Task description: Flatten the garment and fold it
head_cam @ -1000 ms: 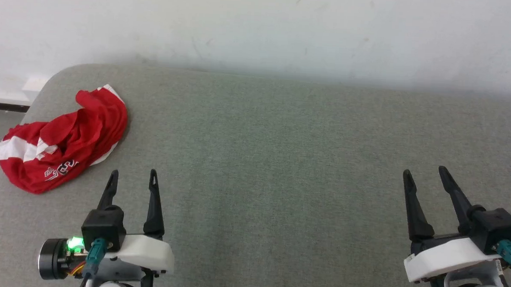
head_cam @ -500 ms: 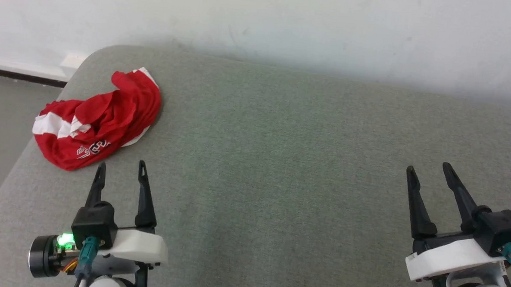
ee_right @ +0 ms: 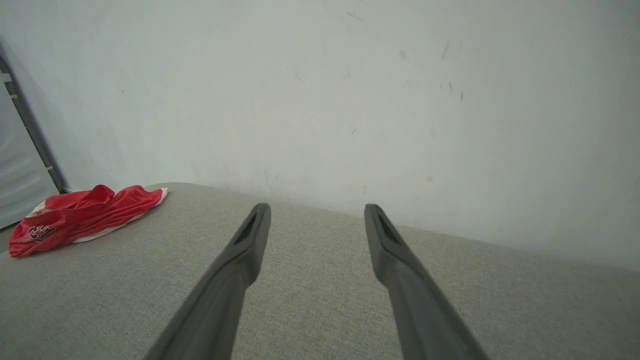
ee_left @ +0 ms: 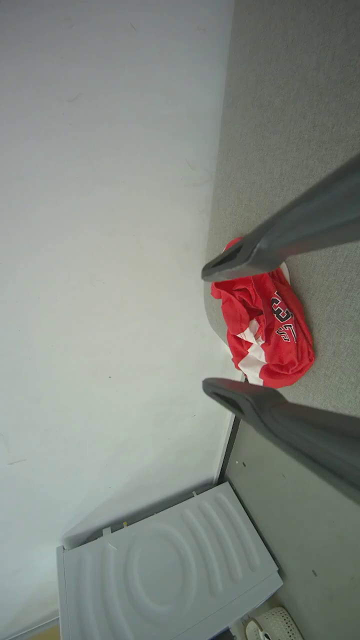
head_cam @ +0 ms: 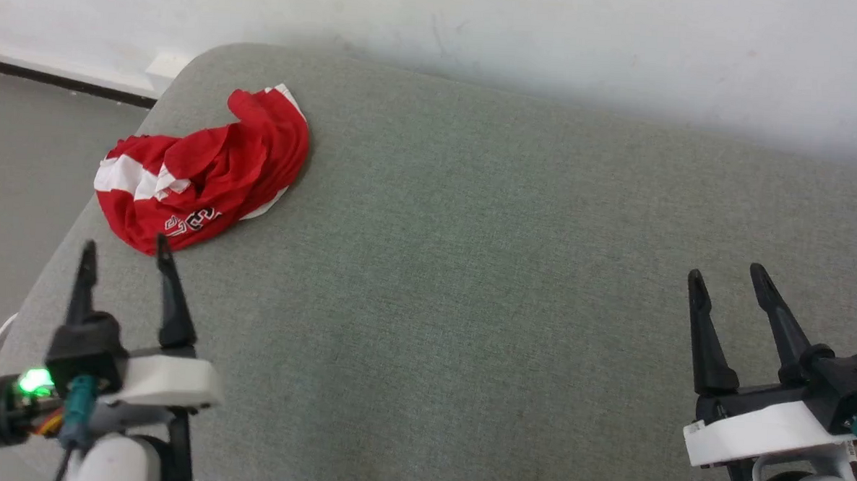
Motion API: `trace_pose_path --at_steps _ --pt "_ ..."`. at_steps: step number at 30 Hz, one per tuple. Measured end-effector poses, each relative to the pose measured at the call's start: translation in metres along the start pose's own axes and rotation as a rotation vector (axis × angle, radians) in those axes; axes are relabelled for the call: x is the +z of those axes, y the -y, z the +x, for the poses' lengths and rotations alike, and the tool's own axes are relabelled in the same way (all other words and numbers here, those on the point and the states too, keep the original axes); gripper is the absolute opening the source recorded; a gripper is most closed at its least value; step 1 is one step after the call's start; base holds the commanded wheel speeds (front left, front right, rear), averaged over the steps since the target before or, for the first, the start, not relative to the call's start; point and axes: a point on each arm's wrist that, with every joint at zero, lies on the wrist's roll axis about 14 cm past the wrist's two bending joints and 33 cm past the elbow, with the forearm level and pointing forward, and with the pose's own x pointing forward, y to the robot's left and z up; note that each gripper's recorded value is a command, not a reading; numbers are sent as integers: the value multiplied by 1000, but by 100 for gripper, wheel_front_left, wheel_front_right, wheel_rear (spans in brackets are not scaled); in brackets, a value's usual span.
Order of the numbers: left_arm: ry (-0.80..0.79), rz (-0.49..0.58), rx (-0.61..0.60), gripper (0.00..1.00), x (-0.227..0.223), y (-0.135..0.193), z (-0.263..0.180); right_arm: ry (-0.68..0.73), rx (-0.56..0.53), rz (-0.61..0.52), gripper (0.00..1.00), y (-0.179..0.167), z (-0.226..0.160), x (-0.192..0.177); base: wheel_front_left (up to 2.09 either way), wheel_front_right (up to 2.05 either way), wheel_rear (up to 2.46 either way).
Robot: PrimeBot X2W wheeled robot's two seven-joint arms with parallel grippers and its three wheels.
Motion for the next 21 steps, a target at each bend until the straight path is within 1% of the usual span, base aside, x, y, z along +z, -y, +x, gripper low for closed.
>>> trace_pose_path --at_steps 5,8,13,14,16,21 --pt "55 22 78 100 14 -29 19 -3 10 12 100 -2 4 -6 0 0 0" --pt "87 44 98 100 23 -41 34 -7 13 16 100 -3 7 -10 0 0 0" --pt "95 45 101 100 24 -52 65 4 16 14 100 -1 17 -14 0 0 0" --pt "88 74 85 100 21 -54 78 9 15 13 100 1 21 -16 0 0 0" --pt "84 79 82 100 20 -56 85 9 14 14 100 2 23 -17 0 0 0" --pt "23 92 47 100 10 -59 124 5 4 16 100 8 30 -27 0 0 0"
